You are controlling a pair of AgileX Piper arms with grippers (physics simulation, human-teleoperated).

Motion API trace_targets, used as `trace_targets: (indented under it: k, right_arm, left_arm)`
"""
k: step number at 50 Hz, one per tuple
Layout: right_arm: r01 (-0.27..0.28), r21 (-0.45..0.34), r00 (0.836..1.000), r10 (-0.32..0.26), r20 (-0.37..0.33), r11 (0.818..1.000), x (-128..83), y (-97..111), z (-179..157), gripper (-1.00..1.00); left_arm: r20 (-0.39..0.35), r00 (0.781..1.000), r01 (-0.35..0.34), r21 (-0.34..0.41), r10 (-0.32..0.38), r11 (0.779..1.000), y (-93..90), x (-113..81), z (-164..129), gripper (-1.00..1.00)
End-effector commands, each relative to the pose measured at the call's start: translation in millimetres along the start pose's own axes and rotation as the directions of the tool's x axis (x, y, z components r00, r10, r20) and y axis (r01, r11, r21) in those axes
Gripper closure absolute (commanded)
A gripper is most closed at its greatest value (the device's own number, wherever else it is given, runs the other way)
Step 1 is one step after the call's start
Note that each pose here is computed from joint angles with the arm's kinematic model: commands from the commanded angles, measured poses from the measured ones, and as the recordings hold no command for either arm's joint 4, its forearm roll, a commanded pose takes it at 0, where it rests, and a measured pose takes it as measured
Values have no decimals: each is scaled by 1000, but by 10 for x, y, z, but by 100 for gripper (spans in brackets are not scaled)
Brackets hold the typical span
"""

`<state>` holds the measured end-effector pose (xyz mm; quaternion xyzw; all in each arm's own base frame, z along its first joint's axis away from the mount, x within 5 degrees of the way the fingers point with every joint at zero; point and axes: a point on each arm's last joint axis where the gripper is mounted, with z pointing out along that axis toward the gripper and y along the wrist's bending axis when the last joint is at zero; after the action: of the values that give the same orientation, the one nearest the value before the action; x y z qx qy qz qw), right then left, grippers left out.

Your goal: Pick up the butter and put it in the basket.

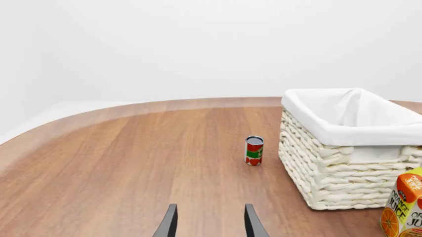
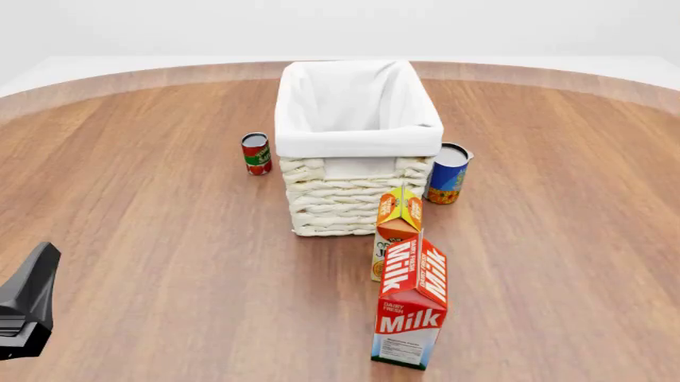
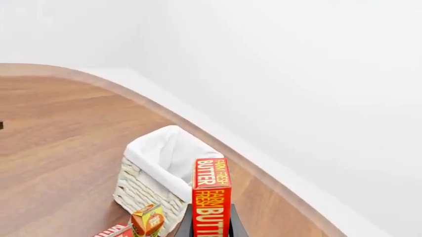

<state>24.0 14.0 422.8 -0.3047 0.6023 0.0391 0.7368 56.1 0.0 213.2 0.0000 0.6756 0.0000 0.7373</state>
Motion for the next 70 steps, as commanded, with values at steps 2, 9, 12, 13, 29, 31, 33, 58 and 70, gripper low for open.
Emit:
trace_targets:
  k: [2,9,12,13,29,31,33,58,70]
  right_arm:
    - [-23,-10,999,23,41,1000,-44,-12,37,100]
    - [-20,-42,998,22,53,999,-51,2,127,100]
    - [-22,-55,998,25,51,998,-40,17,192,100]
    - [-26,-62,998,29,47,998,-42,22,226,100]
    - [-52,-126,998,55,22,991,-151,80,797,100]
    - [-52,-144,998,56,29,988,-194,90,842,100]
    - [-53,-152,998,59,36,987,-221,94,862,100]
    - [-420,-178,864,452,222,890,-753,-62,1175,100]
    - [-521,-107,845,529,81,847,-713,-102,1809,100]
  left_arm:
    - [0,1000,0,0,0,1000,0,0,0,-100]
    - [0,1000,0,0,0,1000,0,0,0,-100]
    - [0,1000,0,0,0,1000,0,0,0,-100]
    - [0,1000,0,0,0,1000,0,0,0,-100]
    - [0,1000,0,0,0,1000,0,0,0,-100]
    - [0,1000,0,0,0,1000,0,0,0,-100]
    - [0,1000,0,0,0,1000,0,0,0,-100]
    - [0,1000,0,0,0,1000,0,0,0,-100]
    - [0,1000,0,0,0,1000,0,0,0,-100]
